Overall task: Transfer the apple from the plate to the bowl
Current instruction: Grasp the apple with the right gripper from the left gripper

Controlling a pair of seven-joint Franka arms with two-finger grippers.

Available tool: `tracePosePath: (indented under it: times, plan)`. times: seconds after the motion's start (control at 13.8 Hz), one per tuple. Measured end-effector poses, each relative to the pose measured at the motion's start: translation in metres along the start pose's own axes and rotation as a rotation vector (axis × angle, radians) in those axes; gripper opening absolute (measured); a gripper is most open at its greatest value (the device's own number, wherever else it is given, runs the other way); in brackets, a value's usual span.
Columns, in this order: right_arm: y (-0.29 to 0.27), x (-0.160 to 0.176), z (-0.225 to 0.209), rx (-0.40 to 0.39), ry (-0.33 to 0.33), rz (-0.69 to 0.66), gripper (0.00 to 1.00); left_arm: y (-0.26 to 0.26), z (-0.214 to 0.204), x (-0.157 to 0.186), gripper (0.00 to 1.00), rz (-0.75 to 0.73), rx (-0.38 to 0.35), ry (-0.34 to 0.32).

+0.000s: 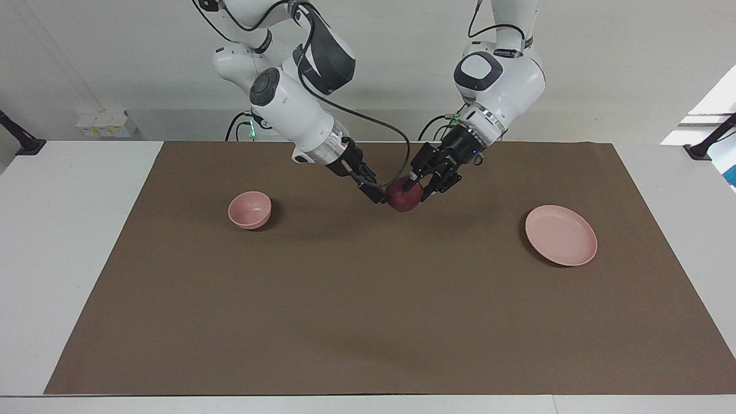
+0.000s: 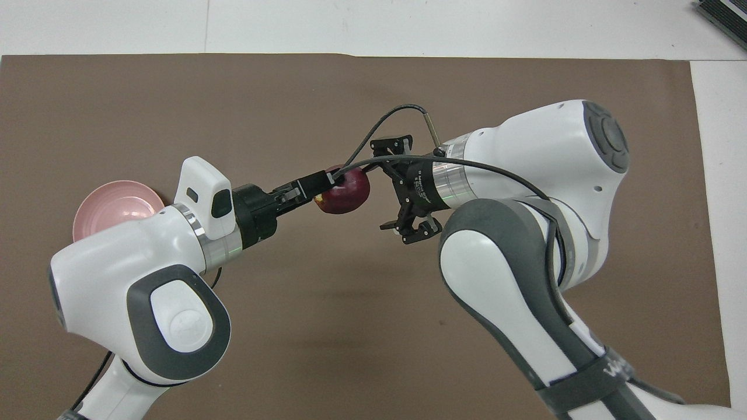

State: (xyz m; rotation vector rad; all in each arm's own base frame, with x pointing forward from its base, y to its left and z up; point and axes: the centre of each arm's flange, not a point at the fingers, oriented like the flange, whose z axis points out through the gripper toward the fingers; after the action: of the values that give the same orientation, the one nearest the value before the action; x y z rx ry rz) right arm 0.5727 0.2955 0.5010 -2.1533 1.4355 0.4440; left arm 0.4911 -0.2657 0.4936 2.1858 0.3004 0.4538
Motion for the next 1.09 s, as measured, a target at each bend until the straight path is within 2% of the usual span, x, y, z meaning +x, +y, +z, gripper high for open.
tracePosePath:
  times: [0.29, 0.58, 1.02, 1.09]
  plan:
    - [-0.006, 0.002, -0.007, 0.026, 0.004, 0.002, 1.00, 0.009, 0.003, -0.013, 0.60, -0.021, -0.011, 0.065]
    - [-0.019, -0.001, -0.013, 0.051, -0.002, -0.008, 1.00, 0.018, 0.009, -0.026, 0.60, -0.024, -0.019, 0.054]
    - [-0.015, -0.013, 0.014, 0.003, -0.004, -0.052, 1.00, 0.017, 0.009, -0.025, 0.60, -0.039, -0.019, 0.057]
    - [-0.015, -0.012, 0.015, -0.002, -0.004, -0.052, 0.96, 0.017, 0.009, -0.025, 0.60, -0.041, -0.019, 0.057]
